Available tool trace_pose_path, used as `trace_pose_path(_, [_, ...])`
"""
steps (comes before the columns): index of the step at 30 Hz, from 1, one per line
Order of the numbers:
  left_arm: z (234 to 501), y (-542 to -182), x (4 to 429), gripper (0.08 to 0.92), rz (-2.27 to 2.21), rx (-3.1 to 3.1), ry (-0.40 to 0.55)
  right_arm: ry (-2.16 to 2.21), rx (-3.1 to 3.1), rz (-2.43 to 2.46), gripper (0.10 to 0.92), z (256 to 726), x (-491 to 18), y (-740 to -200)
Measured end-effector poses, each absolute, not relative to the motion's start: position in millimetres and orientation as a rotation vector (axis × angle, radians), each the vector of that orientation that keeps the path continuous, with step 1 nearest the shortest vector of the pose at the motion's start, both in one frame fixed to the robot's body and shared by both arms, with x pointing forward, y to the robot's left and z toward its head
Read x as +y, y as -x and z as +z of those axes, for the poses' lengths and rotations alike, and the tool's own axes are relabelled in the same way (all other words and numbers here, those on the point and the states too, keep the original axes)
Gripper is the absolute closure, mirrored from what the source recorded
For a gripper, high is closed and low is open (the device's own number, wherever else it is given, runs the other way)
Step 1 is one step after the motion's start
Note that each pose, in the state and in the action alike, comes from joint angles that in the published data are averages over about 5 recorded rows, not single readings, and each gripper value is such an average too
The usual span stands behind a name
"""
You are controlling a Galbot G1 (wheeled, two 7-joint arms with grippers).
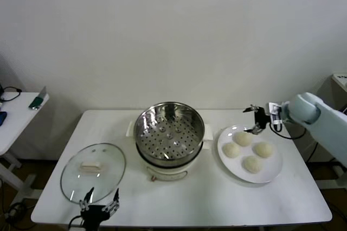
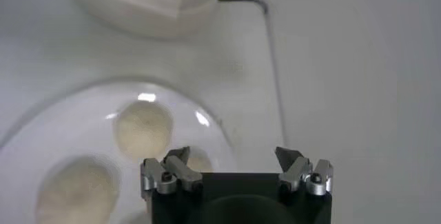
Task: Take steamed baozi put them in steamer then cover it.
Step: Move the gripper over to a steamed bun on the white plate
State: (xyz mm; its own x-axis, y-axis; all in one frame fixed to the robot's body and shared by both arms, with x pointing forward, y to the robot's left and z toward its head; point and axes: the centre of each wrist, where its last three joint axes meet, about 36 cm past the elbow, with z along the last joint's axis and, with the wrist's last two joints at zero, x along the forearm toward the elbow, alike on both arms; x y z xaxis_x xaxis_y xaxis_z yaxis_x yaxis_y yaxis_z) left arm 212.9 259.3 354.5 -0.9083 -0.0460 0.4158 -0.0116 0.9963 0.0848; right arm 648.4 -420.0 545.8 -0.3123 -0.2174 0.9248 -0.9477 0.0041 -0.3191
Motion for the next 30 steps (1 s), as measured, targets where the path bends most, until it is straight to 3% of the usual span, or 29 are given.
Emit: trace_pose_path(30, [349,-215,261,0.177,-0.114,-2.703,-0.048,-1.189,-1.396,1.292,0.200,456,-380,-709])
